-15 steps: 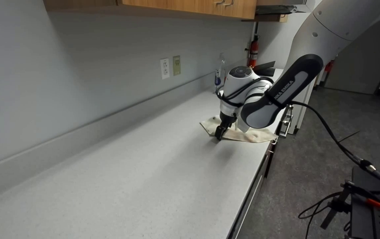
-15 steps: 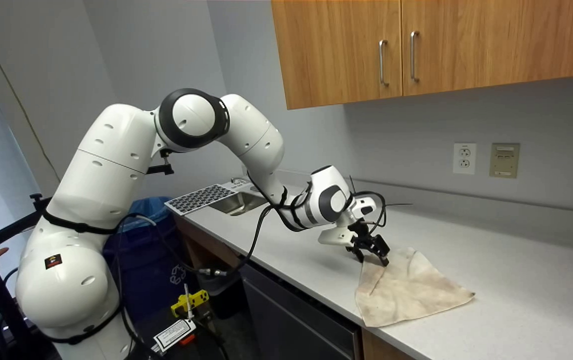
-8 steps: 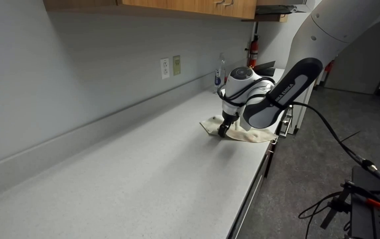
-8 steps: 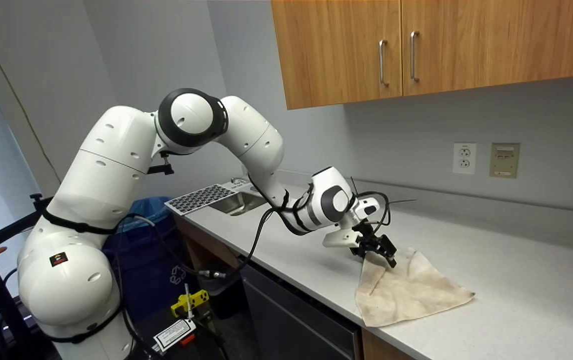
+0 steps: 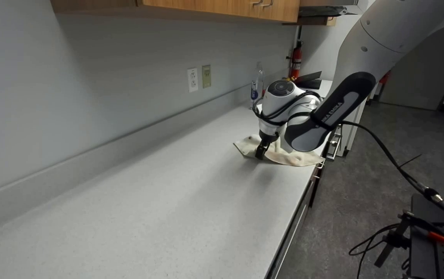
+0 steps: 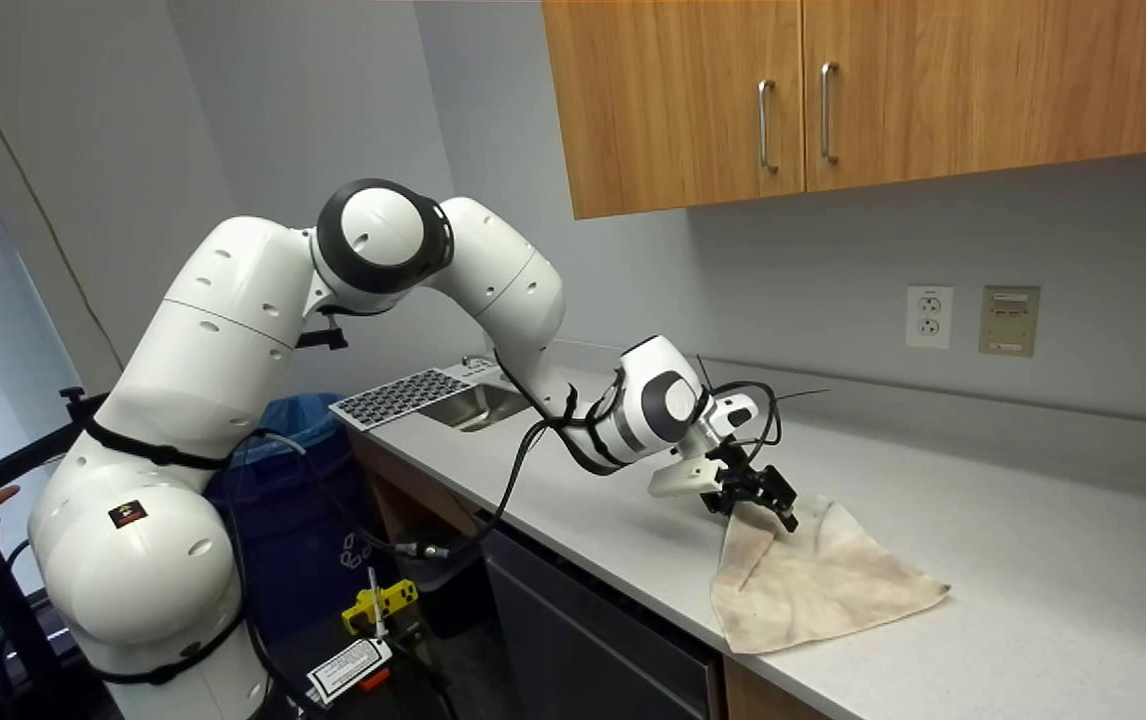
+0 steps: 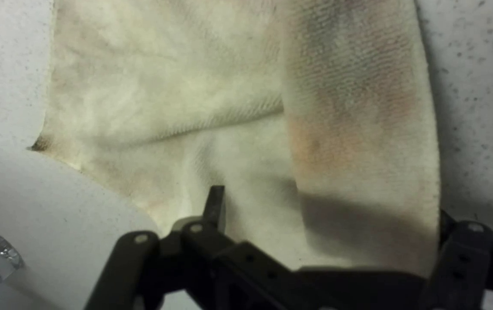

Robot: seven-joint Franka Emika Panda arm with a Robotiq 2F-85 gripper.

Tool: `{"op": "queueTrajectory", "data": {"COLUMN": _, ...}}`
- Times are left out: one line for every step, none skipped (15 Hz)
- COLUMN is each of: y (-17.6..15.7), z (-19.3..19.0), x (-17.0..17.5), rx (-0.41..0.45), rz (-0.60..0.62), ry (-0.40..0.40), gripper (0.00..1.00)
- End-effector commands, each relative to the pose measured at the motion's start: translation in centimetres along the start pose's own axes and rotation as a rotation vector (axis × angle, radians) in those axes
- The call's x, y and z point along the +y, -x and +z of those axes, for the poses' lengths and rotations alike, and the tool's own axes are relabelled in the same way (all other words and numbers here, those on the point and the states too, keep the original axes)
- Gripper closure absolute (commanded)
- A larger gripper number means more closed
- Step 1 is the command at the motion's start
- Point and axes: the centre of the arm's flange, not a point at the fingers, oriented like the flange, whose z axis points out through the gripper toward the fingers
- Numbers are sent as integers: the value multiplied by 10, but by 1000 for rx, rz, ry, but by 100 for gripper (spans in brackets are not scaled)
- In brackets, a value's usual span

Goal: Lay the cloth flat on the countertop

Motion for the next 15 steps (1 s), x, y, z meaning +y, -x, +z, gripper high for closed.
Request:
{"op": "queueTrajectory", "data": {"y": -9, "z": 0, "x": 1, "rx": 3, "rz": -30, "ry": -3, "gripper": 0}}
{"op": "queueTrajectory", "data": {"y": -10, "z": 0, "x": 1, "rx": 0, "rz": -34, "ry": -4, "gripper": 0}}
{"op": "queueTrajectory", "data": {"y": -11, "z": -1, "x": 2, "rx": -2, "rz": -40, "ry": 2, "gripper": 0}}
{"op": "queueTrajectory", "data": {"y": -12, "z": -2, "x": 3, "rx": -2, "rz": -47, "ry": 7, "gripper": 0}}
{"op": "queueTrajectory", "data": {"y": -13, "z": -3, "x": 4, "rx": -2, "rz": -54, "ry": 14, "gripper": 0}}
{"op": "queueTrajectory", "data": {"y": -13, "z": -4, "x": 5, "rx": -1, "rz": -61, "ry": 20, "gripper": 0}}
{"op": "queueTrajectory", "data": {"y": -15, "z": -6, "x": 6, "rx": 0, "rz": -67, "ry": 24, "gripper": 0}}
{"op": "queueTrajectory", "data": {"y": -16, "z": -7, "x": 7, "rx": 2, "rz": -72, "ry": 30, "gripper": 0}}
{"op": "queueTrajectory", "data": {"y": -17, "z": -7, "x": 7, "rx": 3, "rz": -75, "ry": 31, "gripper": 0}}
{"op": "queueTrajectory", "data": {"y": -17, "z": -8, "x": 8, "rx": 4, "rz": -78, "ry": 34, "gripper": 0}}
{"op": "queueTrajectory", "data": {"y": -18, "z": -8, "x": 8, "rx": 3, "rz": -80, "ry": 36, "gripper": 0}}
{"op": "queueTrajectory", "data": {"y": -19, "z": -9, "x": 9, "rx": 2, "rz": -83, "ry": 38, "gripper": 0}}
{"op": "queueTrajectory", "data": {"y": -19, "z": -9, "x": 9, "rx": 1, "rz": -85, "ry": 43, "gripper": 0}}
{"op": "queueTrajectory", "data": {"y": -20, "z": -9, "x": 9, "rx": 0, "rz": -87, "ry": 45, "gripper": 0}}
{"op": "queueTrajectory", "data": {"y": -20, "z": -10, "x": 10, "rx": 0, "rz": -88, "ry": 48, "gripper": 0}}
